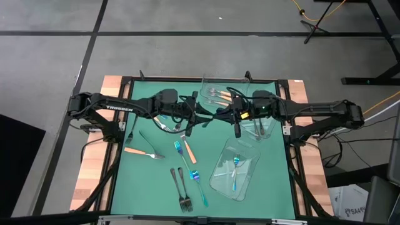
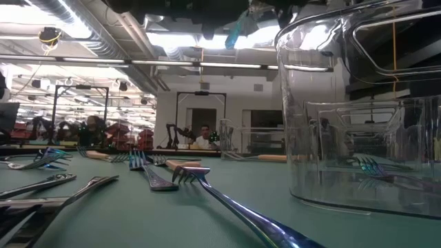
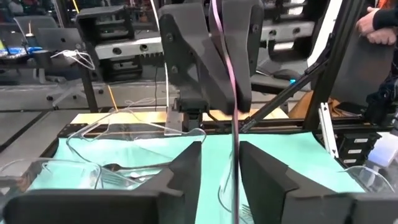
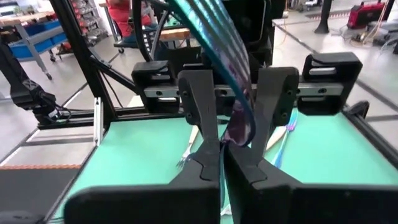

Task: Sort silverware by color (type)
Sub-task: Put the blue fork into the bottom transparent bin

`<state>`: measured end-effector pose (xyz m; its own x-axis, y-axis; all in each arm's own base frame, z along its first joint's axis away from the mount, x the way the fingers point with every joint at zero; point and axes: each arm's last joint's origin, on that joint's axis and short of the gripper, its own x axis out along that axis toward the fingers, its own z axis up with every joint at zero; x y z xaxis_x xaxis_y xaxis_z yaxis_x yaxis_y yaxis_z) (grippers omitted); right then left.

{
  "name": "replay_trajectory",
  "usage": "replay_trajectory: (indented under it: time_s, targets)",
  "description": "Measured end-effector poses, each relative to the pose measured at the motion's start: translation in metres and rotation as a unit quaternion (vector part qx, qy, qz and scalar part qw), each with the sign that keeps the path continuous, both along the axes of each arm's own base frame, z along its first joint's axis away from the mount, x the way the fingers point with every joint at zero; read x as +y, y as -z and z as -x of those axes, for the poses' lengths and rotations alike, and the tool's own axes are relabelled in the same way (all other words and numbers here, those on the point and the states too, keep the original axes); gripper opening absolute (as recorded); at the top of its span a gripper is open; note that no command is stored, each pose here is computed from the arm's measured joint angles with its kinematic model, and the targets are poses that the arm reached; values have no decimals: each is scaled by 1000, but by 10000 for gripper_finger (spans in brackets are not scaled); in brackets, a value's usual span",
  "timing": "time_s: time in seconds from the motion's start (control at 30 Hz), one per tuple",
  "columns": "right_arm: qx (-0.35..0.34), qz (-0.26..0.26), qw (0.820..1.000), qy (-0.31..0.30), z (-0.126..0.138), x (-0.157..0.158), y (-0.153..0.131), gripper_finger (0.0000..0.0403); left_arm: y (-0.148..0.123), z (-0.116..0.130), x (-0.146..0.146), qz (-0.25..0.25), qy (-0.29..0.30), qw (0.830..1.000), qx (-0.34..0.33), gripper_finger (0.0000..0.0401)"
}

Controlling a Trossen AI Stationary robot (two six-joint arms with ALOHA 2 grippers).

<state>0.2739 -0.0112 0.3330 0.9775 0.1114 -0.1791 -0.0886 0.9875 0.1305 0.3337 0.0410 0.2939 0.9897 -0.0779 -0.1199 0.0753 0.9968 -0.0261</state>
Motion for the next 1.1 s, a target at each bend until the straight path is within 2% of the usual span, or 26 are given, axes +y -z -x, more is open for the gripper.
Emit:
replay_trajectory:
  time_s: [0.23,0.37,0.47,0.63,0.77,0.93,1.1]
  targets:
    - [37,-48,998,10,17,1,-3,0,9,1,0,3,1,999,45,117]
    - [76,-100,992,23,27,2,-2,0,14,3,0,8,1,997,74,118]
    - [119,-155,980,28,33,3,3,0,18,4,-1,12,1,995,94,118]
    - [195,-240,950,35,35,12,15,0,21,5,-1,15,1,994,111,118]
    - [228,-265,936,40,38,29,20,0,21,5,-1,15,1,993,114,118]
    - [243,-264,932,54,42,60,22,0,22,5,-1,15,1,993,114,118]
    - [281,-284,910,108,49,89,34,0,22,5,-1,16,2,993,117,118]
